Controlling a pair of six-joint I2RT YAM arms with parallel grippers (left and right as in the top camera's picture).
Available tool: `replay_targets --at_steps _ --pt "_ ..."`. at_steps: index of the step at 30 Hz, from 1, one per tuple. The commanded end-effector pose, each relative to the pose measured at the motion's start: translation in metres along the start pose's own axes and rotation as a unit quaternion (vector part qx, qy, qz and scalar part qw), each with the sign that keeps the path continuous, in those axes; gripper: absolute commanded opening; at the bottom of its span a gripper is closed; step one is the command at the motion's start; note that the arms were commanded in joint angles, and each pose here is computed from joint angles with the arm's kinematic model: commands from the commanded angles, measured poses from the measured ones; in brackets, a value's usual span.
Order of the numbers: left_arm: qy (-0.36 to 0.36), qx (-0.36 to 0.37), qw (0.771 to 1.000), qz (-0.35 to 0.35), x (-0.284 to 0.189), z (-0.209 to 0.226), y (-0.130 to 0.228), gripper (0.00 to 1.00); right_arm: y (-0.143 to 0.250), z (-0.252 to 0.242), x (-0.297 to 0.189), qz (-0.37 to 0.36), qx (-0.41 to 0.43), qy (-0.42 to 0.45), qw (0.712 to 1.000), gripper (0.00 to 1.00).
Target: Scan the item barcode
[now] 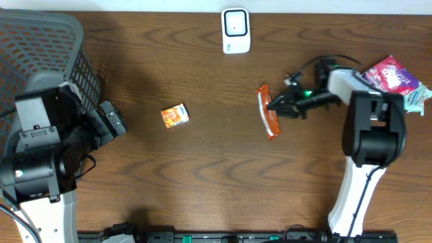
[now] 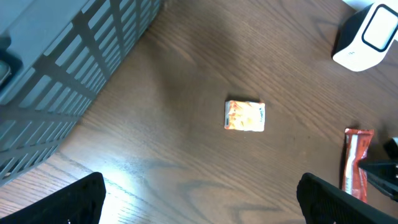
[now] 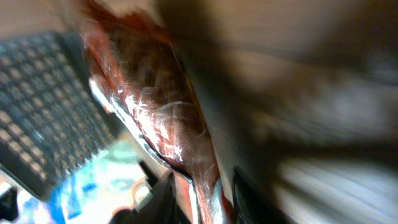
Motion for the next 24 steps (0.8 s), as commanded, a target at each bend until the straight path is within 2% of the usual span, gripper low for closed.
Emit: replay_targets --at_steps 1,7,11,15,16,18,21,24 --pt "-0.001 -0.003 1.0 -0.006 -0.002 0.0 -0.002 0.98 -0.009 -0.019 -0.027 -0.018 0.021 0.07 0.997 0.34" --pt "-0.001 -0.003 1.0 -0.006 -0.002 0.0 -0.002 0.98 -0.016 0.0 -0.065 -0.003 0.004 0.135 0.991 0.35" --pt "-0.001 -0.003 1.0 -0.006 -0.002 0.0 -0.002 0.98 -0.015 0.026 -0.069 0.027 -0.028 0.163 0.986 0.34" --pt "-0.001 -0.003 1.0 -0.006 -0.002 0.0 -0.002 0.98 -0.008 0.046 -0.052 0.066 -0.06 0.182 0.979 0.27" --pt "-0.001 -0.003 1.0 -0.006 -0.002 0.0 -0.002 0.98 -0.007 0.052 -0.044 0.074 -0.068 0.183 0.978 0.18" --pt "-0.001 -0.003 1.0 -0.006 -0.002 0.0 -0.002 0.98 -0.006 0.058 -0.033 0.082 -0.082 0.188 0.975 0.08" --pt "-0.001 -0.003 1.0 -0.006 -0.002 0.0 -0.002 0.98 -0.009 0.064 -0.02 0.084 -0.107 0.211 0.968 0.01" --pt "-0.001 -0.003 1.0 -0.006 -0.002 0.0 -0.002 0.98 -0.015 0.064 -0.009 0.068 -0.104 0.249 0.961 0.01"
Point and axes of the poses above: each gripper's point midway between its finger pads, its own x axis out along the fingers, its own z axis along the line the jaws close on, y = z × x, the point moved 7 cm from there along -x, back along the fingers, and after that the axes turned 10 degrees about -x, right-handed, at the moved point
